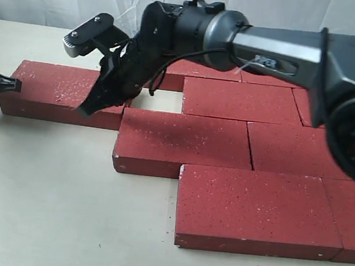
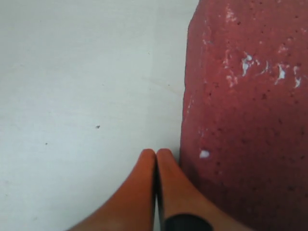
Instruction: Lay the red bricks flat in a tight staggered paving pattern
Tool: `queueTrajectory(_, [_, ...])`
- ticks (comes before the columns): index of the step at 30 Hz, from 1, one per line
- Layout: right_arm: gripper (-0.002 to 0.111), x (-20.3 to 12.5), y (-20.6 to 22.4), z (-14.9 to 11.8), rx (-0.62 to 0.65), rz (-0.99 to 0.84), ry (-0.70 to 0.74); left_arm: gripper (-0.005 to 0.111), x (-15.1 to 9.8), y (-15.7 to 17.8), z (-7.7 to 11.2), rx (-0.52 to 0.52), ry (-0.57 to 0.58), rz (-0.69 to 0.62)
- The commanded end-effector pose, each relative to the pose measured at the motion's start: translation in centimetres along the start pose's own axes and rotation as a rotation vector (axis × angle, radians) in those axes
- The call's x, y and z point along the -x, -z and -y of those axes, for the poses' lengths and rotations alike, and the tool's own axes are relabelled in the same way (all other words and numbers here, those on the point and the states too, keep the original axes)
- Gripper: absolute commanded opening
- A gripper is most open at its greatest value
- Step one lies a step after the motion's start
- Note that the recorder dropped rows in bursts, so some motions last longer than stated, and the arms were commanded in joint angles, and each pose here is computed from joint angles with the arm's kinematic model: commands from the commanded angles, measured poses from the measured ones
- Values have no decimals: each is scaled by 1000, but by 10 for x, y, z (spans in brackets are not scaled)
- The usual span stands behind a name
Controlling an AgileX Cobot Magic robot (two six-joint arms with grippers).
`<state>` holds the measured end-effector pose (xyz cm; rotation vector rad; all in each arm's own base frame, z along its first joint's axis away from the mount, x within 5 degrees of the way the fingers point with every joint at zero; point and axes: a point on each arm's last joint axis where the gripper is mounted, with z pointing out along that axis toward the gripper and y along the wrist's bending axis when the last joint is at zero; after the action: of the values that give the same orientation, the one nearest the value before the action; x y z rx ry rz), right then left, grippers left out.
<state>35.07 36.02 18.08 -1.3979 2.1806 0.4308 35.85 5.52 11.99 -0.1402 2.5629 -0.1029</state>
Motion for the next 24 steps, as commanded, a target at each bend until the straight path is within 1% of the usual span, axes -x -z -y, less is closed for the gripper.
queueTrajectory(1, [-1,8,-20,-3,67,-74,26,0,3,0,0,16,4,23])
queueTrajectory(5, [-1,9,-38,0,58,-95,30,0,3,0,0,14,4,21])
queueTrajectory(10, [-1,7,-50,4,37,-99,48,0,4,0,0,19,6,26])
queueTrajectory(17, [-1,2,-57,13,-55,-117,48,0,4,-1,11,13,-22,34])
queueTrajectory(19, [-1,2,-58,13,-58,-114,45,0,4,-2,16,7,-36,34])
queueTrajectory(24, [-1,2,-58,13,-58,-114,39,0,6,-2,21,16,-60,51])
